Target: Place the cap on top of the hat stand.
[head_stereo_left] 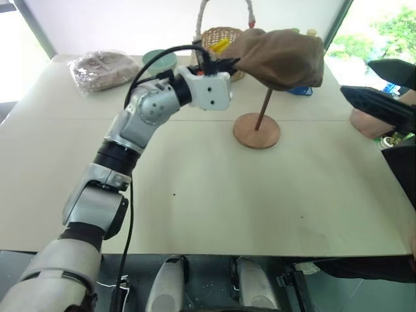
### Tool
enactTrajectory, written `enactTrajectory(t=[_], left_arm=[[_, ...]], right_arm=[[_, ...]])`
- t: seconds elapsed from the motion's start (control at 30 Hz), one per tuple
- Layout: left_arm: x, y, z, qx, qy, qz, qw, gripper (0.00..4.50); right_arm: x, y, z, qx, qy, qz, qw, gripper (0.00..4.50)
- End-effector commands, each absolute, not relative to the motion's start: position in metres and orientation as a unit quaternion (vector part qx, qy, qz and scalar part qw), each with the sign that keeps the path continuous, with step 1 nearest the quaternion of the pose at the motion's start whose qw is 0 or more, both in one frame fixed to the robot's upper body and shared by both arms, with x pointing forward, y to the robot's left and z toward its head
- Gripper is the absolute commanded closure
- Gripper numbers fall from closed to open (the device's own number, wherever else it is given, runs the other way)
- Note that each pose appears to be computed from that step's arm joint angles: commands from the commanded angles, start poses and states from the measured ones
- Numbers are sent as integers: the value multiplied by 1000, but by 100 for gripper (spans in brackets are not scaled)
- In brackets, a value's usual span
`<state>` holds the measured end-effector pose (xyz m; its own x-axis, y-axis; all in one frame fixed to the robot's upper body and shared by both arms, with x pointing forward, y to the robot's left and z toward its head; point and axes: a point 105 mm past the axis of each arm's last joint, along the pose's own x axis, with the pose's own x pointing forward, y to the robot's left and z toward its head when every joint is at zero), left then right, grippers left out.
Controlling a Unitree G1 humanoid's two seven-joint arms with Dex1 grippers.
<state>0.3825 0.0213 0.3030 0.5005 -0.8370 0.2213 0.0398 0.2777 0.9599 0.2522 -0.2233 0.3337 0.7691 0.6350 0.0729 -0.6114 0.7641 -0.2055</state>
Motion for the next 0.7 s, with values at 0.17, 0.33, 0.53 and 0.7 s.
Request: enactTrajectory(t=[0.17,0.33,0.53,0.7], left_arm=[[365,22,306,499,-409,-335,687,173],[353,28,309,498,-411,-366,670,25],[349,45,318,506,-409,-375,660,25],[368,93,328,413,-294,-423,751,25]], right_arm=[[250,-210,324,-147,-60,343,926,0],[252,-205,320,-171,-55,352,919,0],[257,-196,303,-232,-35,354,905,0],[260,-177,296,-302,-44,352,885,0]])
